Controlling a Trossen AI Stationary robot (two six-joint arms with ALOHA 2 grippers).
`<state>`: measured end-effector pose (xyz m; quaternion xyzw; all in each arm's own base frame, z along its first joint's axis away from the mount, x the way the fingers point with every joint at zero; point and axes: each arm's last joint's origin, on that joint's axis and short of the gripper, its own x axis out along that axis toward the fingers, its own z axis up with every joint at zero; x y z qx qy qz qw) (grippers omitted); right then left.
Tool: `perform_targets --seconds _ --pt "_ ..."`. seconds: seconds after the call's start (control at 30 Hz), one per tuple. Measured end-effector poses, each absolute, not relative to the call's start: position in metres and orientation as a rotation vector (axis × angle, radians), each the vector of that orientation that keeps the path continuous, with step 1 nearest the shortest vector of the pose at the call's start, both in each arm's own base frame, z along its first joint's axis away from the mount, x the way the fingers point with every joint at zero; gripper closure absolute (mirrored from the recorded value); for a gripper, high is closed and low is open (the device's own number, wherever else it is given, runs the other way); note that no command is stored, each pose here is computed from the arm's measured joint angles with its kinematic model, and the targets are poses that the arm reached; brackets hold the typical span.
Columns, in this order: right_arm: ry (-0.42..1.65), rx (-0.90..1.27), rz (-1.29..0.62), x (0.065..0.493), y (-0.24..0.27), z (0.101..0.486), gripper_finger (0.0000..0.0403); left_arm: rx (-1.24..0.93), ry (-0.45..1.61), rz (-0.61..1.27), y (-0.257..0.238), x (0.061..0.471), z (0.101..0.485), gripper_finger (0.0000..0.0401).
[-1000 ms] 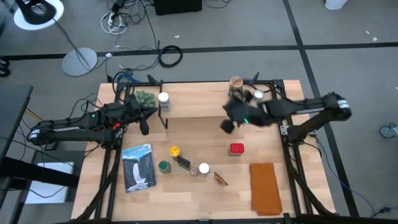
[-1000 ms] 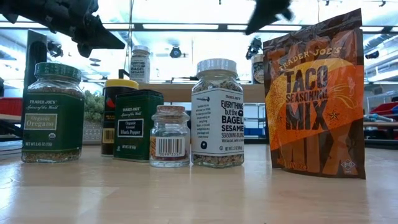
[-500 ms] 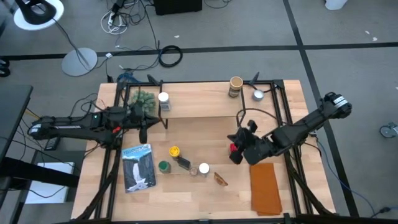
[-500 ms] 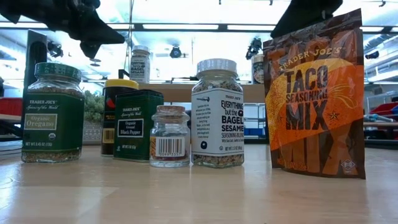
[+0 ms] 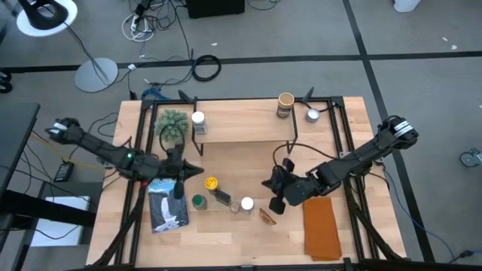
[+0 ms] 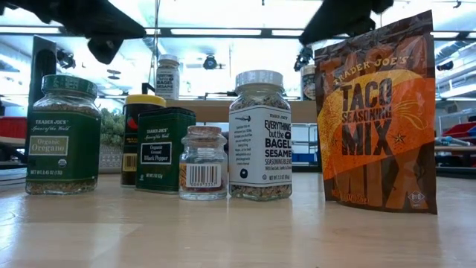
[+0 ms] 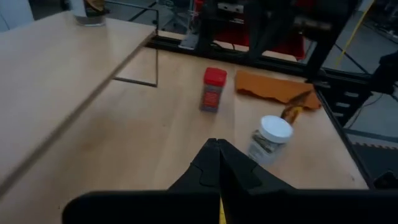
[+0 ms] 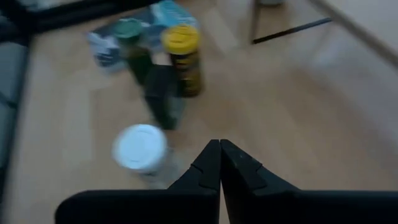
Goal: Shelf spices
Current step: Put the white seasoning bottle on the shelf aligned with the other white seasoning bottle
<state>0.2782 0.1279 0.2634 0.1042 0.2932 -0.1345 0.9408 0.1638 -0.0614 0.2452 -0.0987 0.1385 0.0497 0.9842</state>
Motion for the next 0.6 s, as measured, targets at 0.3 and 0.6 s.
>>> perform_targets --seconds 0.3,0.6 --pt "0.565 0.088 -0.125 0.311 0.148 0.297 0.0398 -0.211 0.238 0.062 -0.094 0.152 0.245 0.0401" --pt "0.687 -0.188 -0.095 0.372 0.156 0.309 0.0364 -0.21 0.198 0.038 -0.11 0.14 0.248 0.0401"
